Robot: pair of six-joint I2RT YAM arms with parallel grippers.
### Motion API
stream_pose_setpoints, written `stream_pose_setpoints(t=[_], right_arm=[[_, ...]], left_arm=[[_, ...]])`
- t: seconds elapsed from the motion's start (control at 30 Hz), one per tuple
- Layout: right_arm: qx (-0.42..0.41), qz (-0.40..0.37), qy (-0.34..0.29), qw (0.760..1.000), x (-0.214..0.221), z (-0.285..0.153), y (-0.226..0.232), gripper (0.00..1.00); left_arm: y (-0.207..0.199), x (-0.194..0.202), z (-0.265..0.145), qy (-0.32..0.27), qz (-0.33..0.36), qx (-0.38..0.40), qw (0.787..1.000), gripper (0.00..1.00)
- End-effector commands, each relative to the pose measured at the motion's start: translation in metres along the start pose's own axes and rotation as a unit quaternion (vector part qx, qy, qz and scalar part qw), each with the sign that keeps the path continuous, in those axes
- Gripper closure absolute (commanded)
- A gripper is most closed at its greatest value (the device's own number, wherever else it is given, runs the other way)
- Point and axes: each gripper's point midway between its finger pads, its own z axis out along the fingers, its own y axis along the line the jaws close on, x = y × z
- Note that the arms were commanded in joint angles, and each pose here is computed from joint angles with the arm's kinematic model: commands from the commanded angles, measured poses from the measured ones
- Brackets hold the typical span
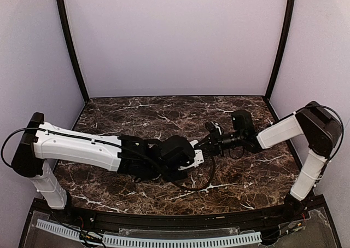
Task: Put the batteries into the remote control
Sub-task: Pass from the right arm to the left
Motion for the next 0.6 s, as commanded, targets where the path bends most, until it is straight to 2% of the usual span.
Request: stream_pose_setpoints(t=[0.0, 0.3, 0.43, 0.57], right_arm=[[-0.045, -0.001, -0.006, 0.999, -0.001, -0.005, 0.024, 1.0], [-0.062, 0.001, 0.002, 0.998, 0.005, -0.007, 0.035, 1.0], [-0.064, 0.005, 0.01, 0.998, 0.01, -0.006, 0.035, 1.0], [-0.067, 0.005, 0.017, 0.998, 0.014, -0.005, 0.037, 1.0]], left_arm=[[0.003, -0.001, 0.014, 0.036, 0.066, -0.045, 0.996, 0.31], [-0.001, -0.001, 0.043, 0.085, 0.144, -0.104, 0.98, 0.37], [0.005, -0.006, 0.048, 0.093, 0.159, -0.134, 0.974, 0.46], [0.007, -0.006, 0.053, 0.104, 0.175, -0.155, 0.967, 0.59]])
